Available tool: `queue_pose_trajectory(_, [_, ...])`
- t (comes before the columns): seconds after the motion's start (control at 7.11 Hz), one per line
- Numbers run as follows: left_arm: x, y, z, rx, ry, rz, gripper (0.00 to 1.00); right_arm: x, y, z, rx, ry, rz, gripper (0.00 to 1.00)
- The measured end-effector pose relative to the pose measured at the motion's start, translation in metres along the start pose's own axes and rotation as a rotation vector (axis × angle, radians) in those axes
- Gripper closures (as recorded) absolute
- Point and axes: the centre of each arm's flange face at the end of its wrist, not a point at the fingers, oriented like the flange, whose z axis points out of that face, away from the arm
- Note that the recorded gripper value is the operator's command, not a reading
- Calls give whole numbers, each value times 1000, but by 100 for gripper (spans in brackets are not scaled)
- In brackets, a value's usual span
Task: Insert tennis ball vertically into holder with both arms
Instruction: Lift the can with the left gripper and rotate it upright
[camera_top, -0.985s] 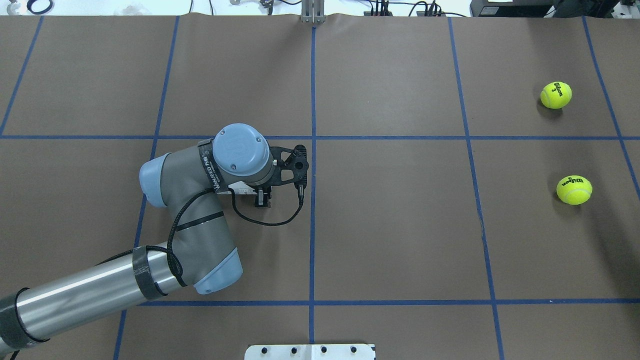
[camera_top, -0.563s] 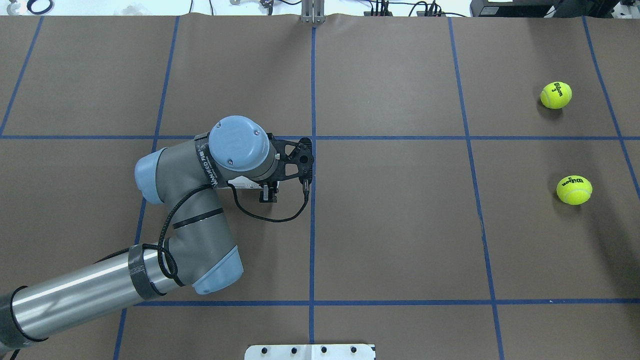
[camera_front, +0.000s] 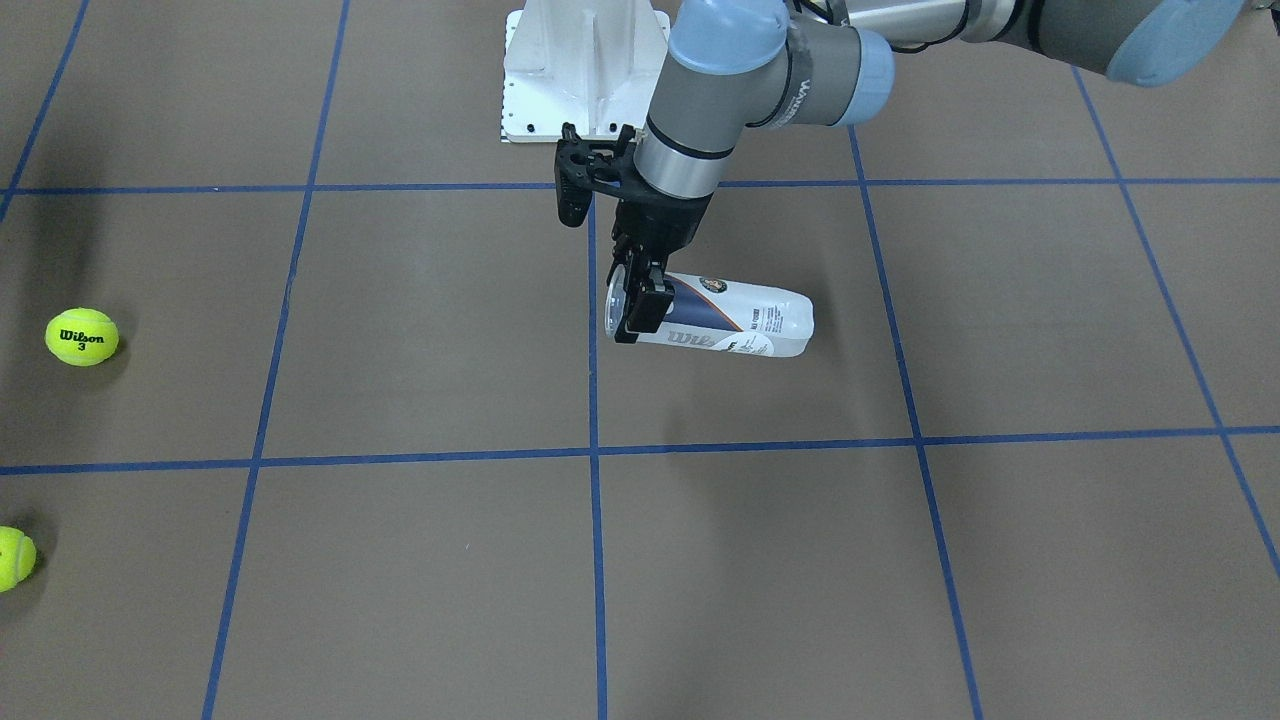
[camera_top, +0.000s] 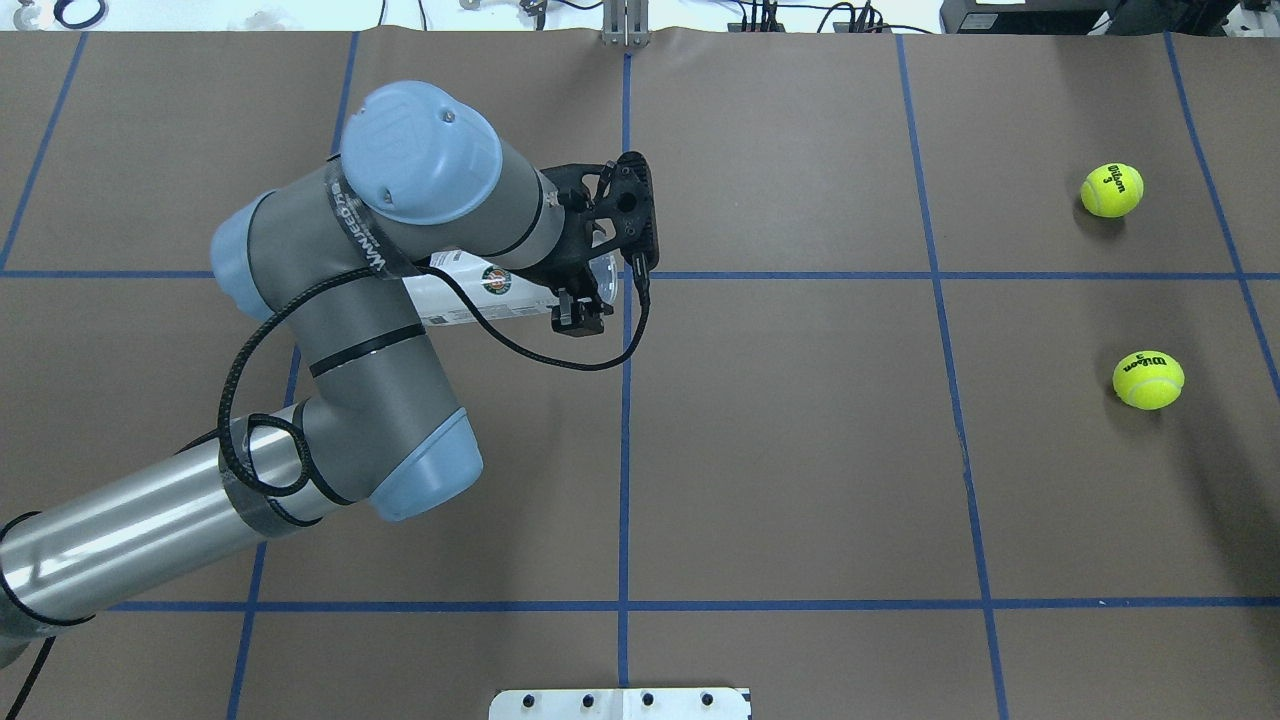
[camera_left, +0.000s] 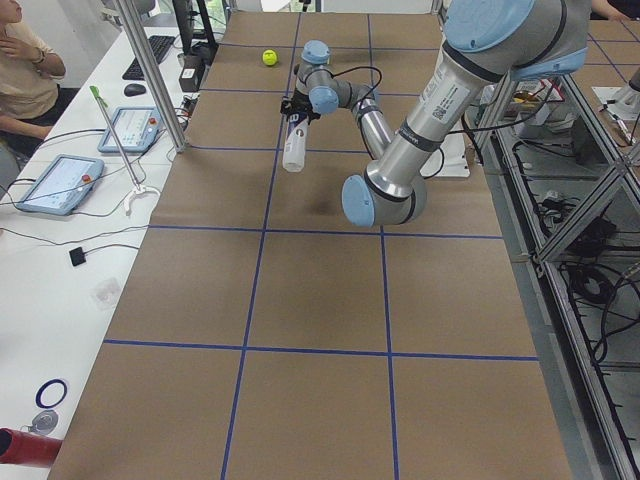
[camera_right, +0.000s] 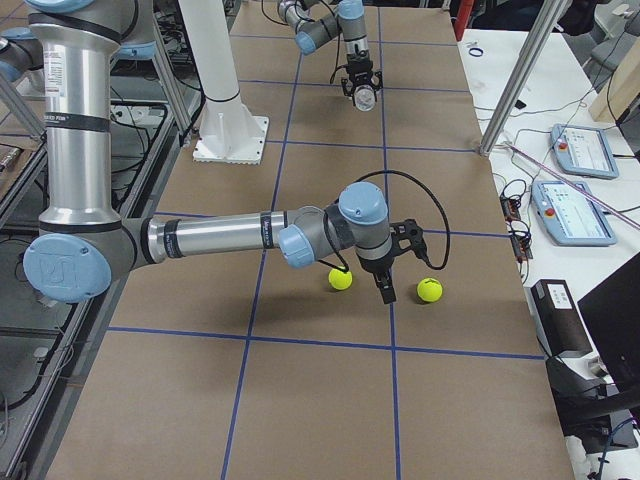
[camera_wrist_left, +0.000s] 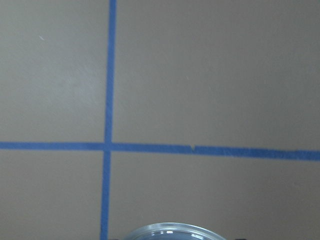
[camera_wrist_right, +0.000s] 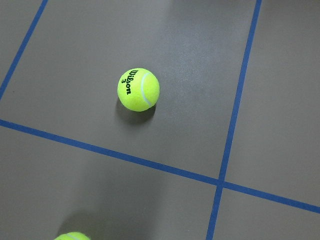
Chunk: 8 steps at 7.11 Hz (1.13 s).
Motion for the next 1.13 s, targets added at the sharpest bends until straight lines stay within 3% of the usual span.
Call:
queue_pose_trajectory(0.56, [4,-24,-31,390,3,-187,23,0,0,0,-1,0,3,1])
queue_pose_trajectory(0.98, [-1,4,-2,712,41,-302,23,0,-1,0,1,0,2,1])
queue_pose_trajectory(1.13, [-4,17,6,799,23,-331,23,0,-1,0,1,0,2,1])
